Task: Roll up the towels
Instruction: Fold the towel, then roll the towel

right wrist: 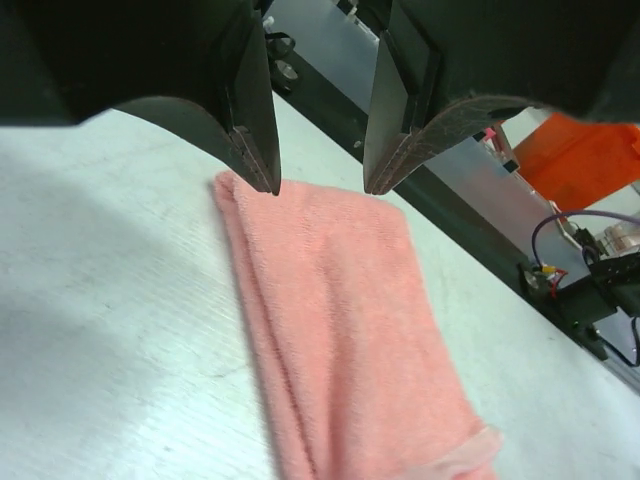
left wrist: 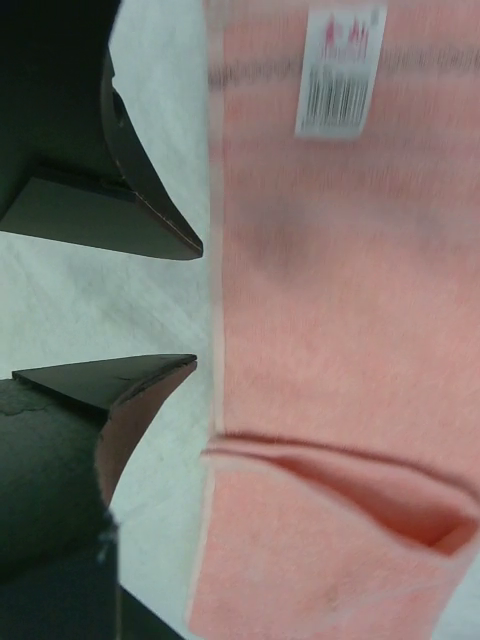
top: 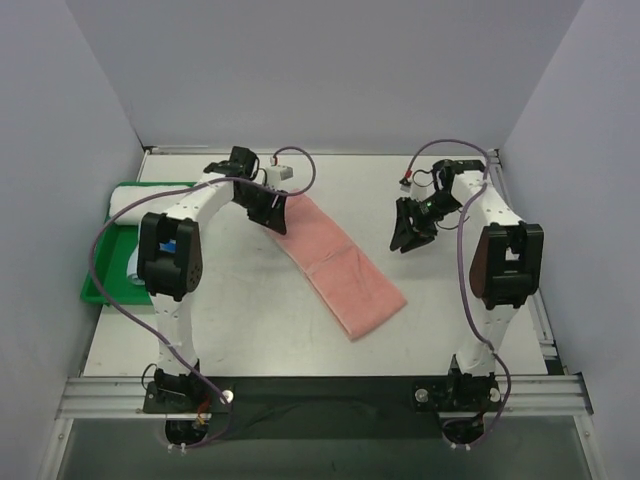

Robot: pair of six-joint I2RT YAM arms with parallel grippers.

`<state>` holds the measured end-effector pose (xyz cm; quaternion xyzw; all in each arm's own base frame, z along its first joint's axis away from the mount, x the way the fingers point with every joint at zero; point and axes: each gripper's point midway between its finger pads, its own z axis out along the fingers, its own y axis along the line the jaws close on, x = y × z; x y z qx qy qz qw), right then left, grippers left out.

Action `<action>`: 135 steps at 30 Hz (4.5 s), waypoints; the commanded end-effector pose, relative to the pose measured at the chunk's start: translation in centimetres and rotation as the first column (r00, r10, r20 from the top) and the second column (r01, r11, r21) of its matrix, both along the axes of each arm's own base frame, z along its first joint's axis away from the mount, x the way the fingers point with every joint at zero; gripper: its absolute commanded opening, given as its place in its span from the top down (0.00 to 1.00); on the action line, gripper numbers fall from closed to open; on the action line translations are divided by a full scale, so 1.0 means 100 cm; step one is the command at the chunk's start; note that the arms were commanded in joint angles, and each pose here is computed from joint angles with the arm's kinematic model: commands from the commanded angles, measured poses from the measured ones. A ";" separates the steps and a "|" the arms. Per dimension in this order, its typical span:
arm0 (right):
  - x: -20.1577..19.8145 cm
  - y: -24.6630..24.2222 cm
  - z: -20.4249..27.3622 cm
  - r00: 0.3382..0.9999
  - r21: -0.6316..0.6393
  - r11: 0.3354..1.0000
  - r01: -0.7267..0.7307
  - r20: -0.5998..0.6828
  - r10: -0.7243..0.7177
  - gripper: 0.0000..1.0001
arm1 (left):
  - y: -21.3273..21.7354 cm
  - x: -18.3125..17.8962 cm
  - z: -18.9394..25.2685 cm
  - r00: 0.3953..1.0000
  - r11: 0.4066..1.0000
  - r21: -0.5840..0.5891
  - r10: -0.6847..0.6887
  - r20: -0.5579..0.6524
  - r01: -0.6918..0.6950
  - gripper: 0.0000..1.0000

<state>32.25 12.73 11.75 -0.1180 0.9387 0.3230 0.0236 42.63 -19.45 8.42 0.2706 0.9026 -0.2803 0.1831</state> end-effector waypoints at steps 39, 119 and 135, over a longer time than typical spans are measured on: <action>0.027 0.112 -0.002 0.992 0.100 0.991 -0.092 0.100 0.082 0.69 | -0.058 -0.091 0.088 0.813 0.945 0.069 -0.311 0.493 0.319 0.35; -0.044 0.094 -0.016 0.984 0.300 0.950 -0.086 -0.126 0.128 0.37 | -0.091 -0.135 -0.001 0.846 0.830 -0.196 -0.533 -0.005 0.522 0.87; -0.056 0.121 -0.008 0.967 0.372 0.927 -0.035 -0.223 0.126 0.71 | -0.072 -0.122 -0.041 0.883 0.884 -0.211 -0.449 -0.136 0.417 0.78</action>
